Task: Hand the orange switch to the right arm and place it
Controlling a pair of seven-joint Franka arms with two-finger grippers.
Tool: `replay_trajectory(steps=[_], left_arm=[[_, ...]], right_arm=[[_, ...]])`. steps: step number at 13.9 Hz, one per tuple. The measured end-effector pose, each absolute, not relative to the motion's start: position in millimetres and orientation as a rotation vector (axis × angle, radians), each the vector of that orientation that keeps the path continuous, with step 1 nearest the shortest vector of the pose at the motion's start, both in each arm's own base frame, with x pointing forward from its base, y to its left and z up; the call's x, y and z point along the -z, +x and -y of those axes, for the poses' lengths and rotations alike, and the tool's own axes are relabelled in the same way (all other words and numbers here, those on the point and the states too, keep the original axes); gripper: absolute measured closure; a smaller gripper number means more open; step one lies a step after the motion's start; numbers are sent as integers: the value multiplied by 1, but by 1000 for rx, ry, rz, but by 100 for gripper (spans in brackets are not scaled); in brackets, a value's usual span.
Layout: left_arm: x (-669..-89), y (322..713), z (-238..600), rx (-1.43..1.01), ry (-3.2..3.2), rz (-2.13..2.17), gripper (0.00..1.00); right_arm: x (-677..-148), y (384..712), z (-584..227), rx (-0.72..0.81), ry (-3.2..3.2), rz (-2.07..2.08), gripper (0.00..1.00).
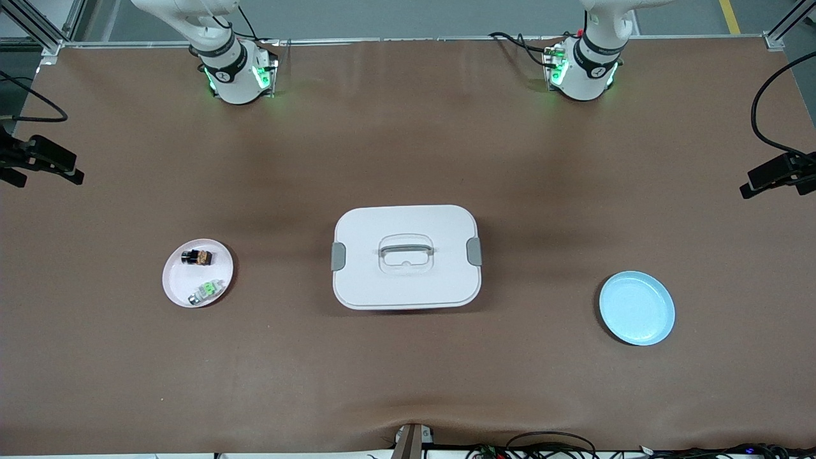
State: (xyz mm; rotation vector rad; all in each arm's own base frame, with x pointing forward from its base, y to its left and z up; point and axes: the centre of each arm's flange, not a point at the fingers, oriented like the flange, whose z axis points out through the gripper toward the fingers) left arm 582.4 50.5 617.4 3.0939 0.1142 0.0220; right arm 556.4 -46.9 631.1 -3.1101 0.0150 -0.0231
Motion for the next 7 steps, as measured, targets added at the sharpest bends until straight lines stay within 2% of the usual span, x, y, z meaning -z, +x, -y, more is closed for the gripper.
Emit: replay_trajectory(steps=[7], left_arm=[[-617, 583, -50, -22, 3094, -112, 0]], right_arm=[[-643, 552, 45, 38, -3105, -24, 0]])
